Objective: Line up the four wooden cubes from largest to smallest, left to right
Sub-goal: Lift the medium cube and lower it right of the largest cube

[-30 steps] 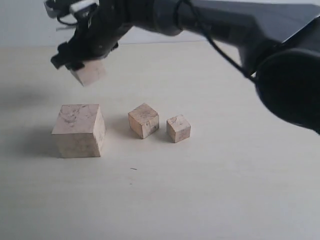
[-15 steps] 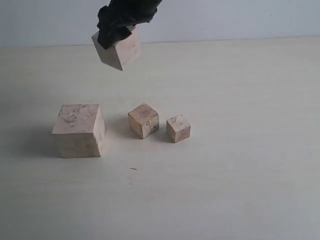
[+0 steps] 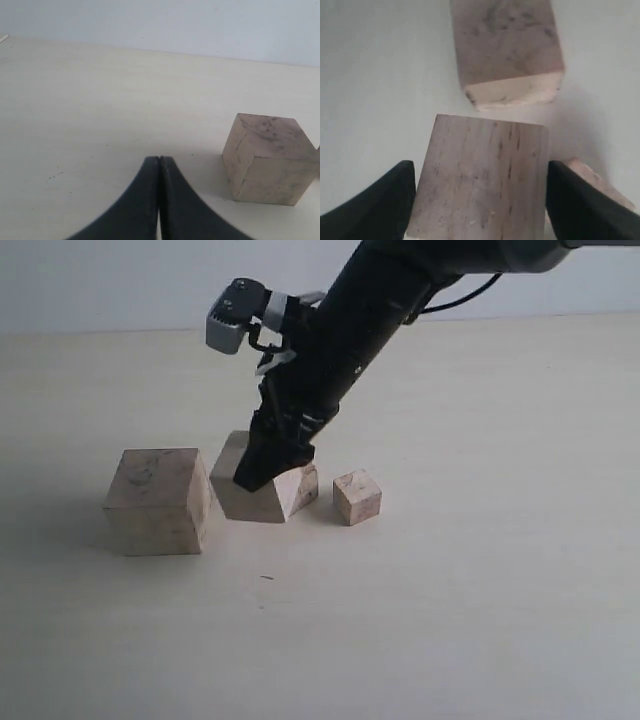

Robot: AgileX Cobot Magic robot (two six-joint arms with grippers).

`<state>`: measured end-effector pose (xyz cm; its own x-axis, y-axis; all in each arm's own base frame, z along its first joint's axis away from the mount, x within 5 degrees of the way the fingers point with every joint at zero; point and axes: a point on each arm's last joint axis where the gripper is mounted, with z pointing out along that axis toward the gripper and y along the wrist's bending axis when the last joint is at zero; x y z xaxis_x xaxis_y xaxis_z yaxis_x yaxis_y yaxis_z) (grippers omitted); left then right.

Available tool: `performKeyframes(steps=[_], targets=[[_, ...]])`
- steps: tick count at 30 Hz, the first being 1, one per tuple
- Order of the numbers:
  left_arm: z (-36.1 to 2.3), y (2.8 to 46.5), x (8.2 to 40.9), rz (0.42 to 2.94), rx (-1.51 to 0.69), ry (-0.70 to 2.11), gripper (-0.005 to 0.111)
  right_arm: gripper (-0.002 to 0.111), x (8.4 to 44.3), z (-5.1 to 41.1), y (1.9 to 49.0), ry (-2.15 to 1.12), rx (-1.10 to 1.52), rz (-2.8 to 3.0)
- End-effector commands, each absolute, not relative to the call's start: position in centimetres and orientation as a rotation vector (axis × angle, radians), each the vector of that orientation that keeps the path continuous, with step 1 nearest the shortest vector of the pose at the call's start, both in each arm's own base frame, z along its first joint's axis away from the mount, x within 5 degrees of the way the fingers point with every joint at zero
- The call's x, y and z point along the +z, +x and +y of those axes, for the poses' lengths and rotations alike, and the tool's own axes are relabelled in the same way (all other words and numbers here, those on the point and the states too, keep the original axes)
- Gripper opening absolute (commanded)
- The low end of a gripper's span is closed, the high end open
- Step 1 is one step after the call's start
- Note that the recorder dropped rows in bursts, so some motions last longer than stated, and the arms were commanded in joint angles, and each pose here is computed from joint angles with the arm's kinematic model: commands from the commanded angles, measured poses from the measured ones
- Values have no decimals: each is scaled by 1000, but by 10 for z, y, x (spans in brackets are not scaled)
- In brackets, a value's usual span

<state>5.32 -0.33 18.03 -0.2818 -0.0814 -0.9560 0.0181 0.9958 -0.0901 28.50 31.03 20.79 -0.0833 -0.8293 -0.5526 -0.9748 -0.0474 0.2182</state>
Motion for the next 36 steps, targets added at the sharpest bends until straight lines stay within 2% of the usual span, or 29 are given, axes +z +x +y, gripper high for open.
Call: performKeyframes(steps=[1,11,16,23,31,36], targets=[[-4,53,181,1841,-100,-42,0,0,204,311,278,-1961,921,1810],[-4,53,181,1841,-100,-41,0,0,170,318,297,-1872,779,1848],[-4,53,181,1841,-101,-43,0,0,146,320,298,-1941,779,1832],[-4,53,181,1841,-100,-41,0,0,133,320,297,-1974,820,1836],[-4,53,181,1841,-100,-41,0,0,141,321,296,-1953,838,1830],[-4,53,181,1841,-100,-41,0,5,185,316,287,-1920,870,1827]])
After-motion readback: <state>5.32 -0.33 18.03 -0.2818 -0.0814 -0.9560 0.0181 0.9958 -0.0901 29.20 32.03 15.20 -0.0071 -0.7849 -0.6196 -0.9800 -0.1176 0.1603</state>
